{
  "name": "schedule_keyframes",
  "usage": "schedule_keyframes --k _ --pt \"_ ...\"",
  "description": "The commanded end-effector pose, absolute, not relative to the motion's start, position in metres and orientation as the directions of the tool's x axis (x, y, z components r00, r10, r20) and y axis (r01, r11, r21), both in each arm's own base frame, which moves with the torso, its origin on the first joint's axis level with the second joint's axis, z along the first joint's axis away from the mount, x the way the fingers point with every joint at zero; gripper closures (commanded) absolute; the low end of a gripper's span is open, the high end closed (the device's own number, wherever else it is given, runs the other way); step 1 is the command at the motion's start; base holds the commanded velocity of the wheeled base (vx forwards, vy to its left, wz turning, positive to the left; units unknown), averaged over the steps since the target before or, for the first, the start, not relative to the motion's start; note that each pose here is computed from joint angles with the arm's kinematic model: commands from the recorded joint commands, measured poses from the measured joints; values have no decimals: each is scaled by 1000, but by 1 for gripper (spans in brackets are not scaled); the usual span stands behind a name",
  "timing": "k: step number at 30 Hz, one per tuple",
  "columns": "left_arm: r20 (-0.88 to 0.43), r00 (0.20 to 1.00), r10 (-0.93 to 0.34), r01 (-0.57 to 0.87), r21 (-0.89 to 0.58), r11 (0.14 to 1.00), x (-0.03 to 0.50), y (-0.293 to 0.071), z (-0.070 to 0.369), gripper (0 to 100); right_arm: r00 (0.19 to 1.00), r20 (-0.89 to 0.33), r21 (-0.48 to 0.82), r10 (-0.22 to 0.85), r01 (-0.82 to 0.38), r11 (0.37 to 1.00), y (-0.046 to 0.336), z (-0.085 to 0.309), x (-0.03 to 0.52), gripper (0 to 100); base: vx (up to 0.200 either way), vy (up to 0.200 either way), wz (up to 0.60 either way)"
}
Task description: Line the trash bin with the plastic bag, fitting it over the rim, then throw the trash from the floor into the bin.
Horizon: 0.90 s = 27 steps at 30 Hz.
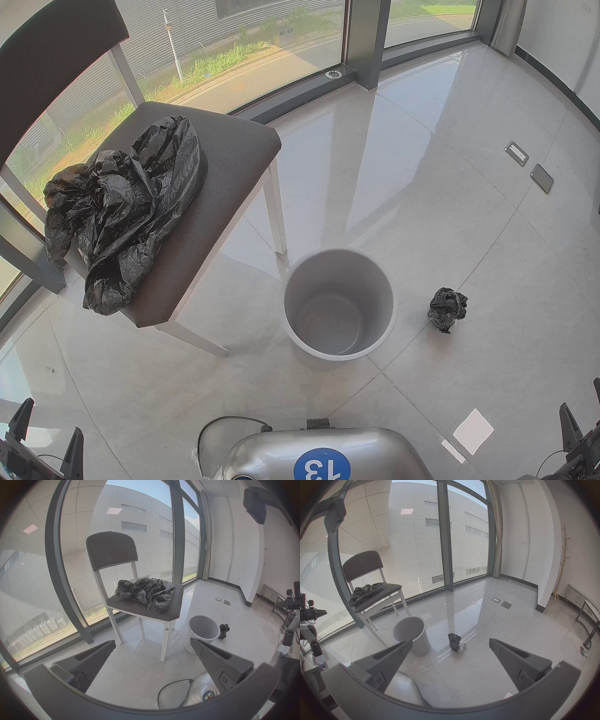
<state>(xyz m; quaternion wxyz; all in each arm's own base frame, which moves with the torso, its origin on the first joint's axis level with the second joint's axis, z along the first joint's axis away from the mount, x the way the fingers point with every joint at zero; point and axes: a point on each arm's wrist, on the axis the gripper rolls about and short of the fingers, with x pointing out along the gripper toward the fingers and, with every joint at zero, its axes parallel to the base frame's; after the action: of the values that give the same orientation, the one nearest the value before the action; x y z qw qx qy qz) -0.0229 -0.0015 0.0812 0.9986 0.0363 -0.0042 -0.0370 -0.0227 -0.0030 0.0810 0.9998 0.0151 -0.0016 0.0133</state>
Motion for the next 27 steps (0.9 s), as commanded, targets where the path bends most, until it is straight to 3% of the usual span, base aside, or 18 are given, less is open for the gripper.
schedule_keyframes --k 1,6,7,10,11,16,22,27 --pt "8 997 -77 76 76 994 -23 -2 77 0 1000 3 29 28 -28 999 -3 76 -23 0 0 0 0" --pt "32 997 -67 65 65 996 -24 -1 82 0 1000 3 29 28 -28 999 -3 76 -23 0 0 0 0" --pt "157 982 -105 121 -97 988 -32 -1 138 0 1000 3 29 28 -28 999 -3 76 -23 0 0 0 0" --pt "139 984 -114 161 -399 903 -10 1 217 0 999 3 23 35 -35 999 -3 76 -23 0 0 0 0" --pt "121 987 -106 146 -395 907 -8 1 220 0 999 3 20 35 -35 999 -3 76 -23 0 0 0 0" --pt "-259 956 -135 106 -123 987 13 -2 197 0 999 3 12 37 -37 999 -3 76 -23 0 0 0 0" --pt "-494 858 -142 58 -181 982 53 -8 218 0 999 2 0 43 -43 999 -3 76 -23 0 0 0 0" --pt "-560 817 -135 20 -205 979 81 -11 221 0 998 2 -1 55 -55 998 -2 76 -23 0 0 0 0"
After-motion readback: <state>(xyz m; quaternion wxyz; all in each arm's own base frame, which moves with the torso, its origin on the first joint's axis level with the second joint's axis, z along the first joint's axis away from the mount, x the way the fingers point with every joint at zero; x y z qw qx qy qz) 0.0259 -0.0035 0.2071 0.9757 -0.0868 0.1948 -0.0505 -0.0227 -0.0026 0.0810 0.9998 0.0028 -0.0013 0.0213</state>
